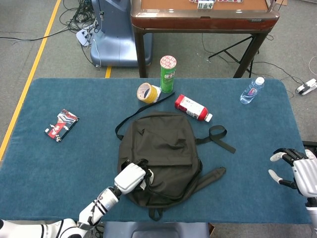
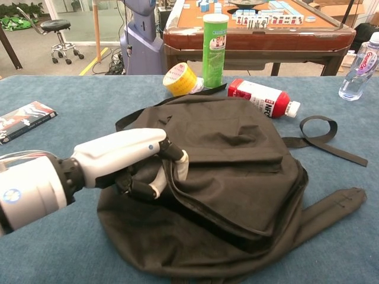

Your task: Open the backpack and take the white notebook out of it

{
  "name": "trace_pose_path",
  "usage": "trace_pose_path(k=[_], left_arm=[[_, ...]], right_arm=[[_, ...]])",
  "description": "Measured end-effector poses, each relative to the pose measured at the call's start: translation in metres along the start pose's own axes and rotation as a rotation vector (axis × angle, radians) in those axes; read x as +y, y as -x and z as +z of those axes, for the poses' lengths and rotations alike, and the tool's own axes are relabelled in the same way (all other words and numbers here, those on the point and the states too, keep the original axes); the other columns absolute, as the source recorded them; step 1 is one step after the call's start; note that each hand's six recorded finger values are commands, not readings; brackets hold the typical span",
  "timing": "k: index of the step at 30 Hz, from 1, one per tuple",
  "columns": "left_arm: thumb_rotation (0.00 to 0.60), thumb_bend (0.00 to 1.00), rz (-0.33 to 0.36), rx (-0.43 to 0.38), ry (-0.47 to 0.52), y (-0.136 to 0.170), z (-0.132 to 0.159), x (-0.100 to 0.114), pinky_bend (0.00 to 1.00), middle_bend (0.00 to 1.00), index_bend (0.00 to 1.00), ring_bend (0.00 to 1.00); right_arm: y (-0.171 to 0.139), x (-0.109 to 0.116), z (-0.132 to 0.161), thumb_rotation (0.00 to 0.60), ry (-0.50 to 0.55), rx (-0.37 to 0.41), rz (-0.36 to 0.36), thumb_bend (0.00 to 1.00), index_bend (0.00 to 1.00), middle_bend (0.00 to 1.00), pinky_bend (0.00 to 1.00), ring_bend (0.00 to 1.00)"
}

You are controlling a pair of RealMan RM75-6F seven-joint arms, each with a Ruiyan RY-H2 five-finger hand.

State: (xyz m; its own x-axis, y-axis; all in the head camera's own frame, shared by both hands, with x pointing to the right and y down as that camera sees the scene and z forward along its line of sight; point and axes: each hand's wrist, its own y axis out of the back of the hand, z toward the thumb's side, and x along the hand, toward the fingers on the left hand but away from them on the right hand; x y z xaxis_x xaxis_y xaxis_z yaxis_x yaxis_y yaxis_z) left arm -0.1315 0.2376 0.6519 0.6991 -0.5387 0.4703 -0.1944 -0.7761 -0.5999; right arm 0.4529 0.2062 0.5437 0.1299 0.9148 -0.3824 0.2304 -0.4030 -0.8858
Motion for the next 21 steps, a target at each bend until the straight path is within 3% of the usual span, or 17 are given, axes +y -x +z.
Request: trace_pose_path(k=[8,14,21], left_arm=[[0.6,0.89,-0.108,-0.065,0.073,0.025,0.033,-0.001,0.16,0.57,0.81,0.43],[0.6,0.89,-0.062,-0.007,0.145,0.005,0.023,0.015,0.17,0.57,0.79,0.43],[0.6,0.89,0.045,0.146,0.311,-0.037,-0.011,0.054,0.2,0.57,0.77,0.44]], right_arm=[[-0.002,0.0,0.0,0.6,0.004,0.003,-0.002,0.21,0.46,0.36,0.41,0.3],[-0.003,-0.001,0.007,0.6,-0.001,0.036,0.016,0.21,0.46,0.36,0.41,0.3],[-0.002,-0.012,0.039,0.6,0.028,0.167,0.103,0.22,0.46,0.36,0.41,0.3]])
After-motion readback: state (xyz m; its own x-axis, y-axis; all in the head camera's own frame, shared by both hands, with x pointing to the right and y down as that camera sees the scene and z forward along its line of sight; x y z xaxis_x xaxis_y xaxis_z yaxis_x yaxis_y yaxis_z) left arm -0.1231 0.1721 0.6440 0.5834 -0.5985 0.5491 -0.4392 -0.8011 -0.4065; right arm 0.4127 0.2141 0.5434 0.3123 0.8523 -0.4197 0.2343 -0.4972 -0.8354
